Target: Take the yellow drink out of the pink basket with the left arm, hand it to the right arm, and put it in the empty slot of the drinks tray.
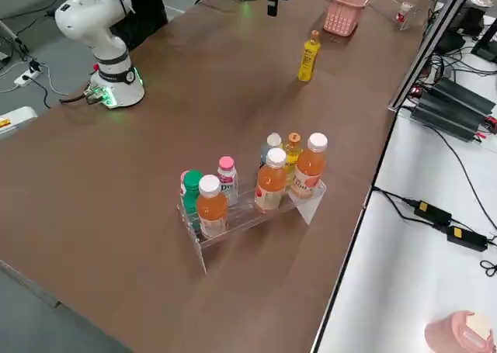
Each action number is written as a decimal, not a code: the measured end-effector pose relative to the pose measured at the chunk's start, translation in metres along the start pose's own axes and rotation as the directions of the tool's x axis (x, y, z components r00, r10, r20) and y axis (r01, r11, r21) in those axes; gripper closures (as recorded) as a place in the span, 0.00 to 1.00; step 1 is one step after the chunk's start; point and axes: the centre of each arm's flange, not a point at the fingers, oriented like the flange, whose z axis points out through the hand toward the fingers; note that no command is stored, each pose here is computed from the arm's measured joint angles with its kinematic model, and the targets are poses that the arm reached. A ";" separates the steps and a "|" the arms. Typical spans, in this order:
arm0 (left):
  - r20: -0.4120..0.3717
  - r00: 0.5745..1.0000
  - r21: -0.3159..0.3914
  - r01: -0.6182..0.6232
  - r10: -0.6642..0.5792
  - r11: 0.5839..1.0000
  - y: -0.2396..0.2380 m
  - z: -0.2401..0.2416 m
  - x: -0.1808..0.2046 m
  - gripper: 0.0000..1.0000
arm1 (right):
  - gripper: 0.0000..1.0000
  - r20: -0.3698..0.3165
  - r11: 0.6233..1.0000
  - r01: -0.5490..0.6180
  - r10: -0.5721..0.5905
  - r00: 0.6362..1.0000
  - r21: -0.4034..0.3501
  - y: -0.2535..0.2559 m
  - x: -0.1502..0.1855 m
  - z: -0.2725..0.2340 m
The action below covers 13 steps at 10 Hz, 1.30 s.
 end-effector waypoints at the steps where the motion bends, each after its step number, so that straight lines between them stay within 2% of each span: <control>1: -0.014 1.000 0.006 0.010 -0.010 1.000 -0.041 -0.035 0.028 0.00 | 0.00 0.001 0.999 0.040 -0.040 0.999 0.003 -0.023 -0.001 0.001; 2: -0.025 1.000 0.019 0.006 -0.006 1.000 -0.082 -0.063 0.052 0.00 | 0.00 0.007 0.997 0.075 -0.076 0.997 0.006 -0.053 -0.003 0.004; 4: -0.010 1.000 0.053 -0.029 0.030 0.998 -0.164 -0.094 0.095 0.00 | 0.00 0.012 1.000 0.000 0.000 1.000 0.015 -0.117 -0.008 0.011; 5: 0.004 1.000 0.037 -0.030 0.030 0.999 -0.200 -0.101 0.115 0.00 | 0.00 0.015 0.999 -0.042 0.041 0.999 0.018 -0.153 -0.015 0.013; 7: 0.028 0.998 0.027 -0.058 0.057 0.998 -0.268 -0.098 0.152 0.00 | 0.01 0.029 0.999 -0.027 0.027 0.999 0.018 -0.216 -0.032 0.023; 10: 0.060 0.998 -0.019 -0.035 0.036 0.999 -0.330 -0.092 0.179 0.00 | 0.00 0.031 0.999 -0.039 0.038 0.999 0.033 -0.285 -0.023 0.081; 13: 0.064 0.997 -0.022 -0.050 0.051 0.999 -0.339 -0.090 0.182 0.00 | 0.01 0.003 0.989 -0.128 0.128 0.992 0.078 -0.325 0.006 0.132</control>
